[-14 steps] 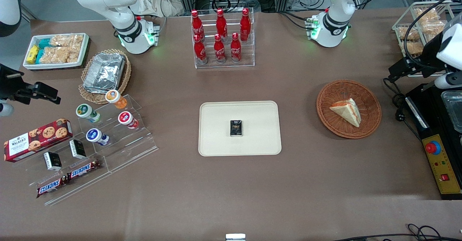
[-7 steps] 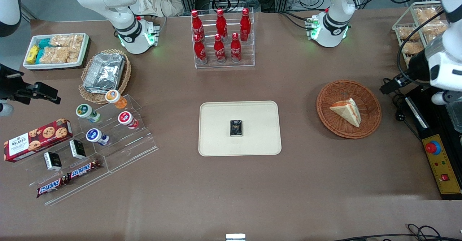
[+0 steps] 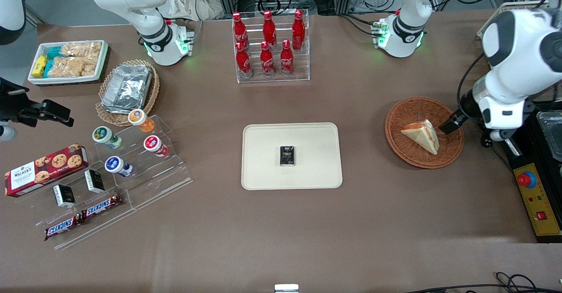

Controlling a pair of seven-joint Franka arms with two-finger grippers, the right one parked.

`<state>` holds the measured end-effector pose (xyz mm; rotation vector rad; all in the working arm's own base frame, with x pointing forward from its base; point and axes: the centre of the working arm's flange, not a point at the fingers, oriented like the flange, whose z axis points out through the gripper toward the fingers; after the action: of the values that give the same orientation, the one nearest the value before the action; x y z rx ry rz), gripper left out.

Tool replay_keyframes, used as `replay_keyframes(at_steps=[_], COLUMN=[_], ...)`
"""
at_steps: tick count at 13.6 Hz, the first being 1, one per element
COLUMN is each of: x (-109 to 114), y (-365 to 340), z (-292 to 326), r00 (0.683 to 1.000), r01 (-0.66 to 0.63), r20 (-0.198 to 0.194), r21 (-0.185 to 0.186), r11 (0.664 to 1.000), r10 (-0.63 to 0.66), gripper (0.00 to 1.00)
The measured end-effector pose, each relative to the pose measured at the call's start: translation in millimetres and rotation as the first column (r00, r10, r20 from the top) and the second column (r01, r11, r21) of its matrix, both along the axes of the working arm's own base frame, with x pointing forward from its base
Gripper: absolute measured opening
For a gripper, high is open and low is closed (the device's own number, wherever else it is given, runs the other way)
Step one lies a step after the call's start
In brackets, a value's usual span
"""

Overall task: Place sandwich from basket to tray
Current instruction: 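Lower the left gripper and close it on the wrapped sandwich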

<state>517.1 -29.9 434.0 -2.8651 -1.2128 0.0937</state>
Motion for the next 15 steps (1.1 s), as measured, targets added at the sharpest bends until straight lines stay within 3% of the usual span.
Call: replay_keyframes(at_steps=[6, 9, 15], x=[-9, -11, -37], y=[3, 3, 14], z=[-68, -106, -155], r00=[0.990, 0.988, 0.985], r01=[-0.139, -0.153, -0.173], r20=[-0.001, 0.002, 0.008], r21=[0.008, 0.007, 0.006], r11=[0.990, 0.988, 0.985], r10=[0.139, 0.153, 0.173], gripper=[1.00, 1.00, 1.00])
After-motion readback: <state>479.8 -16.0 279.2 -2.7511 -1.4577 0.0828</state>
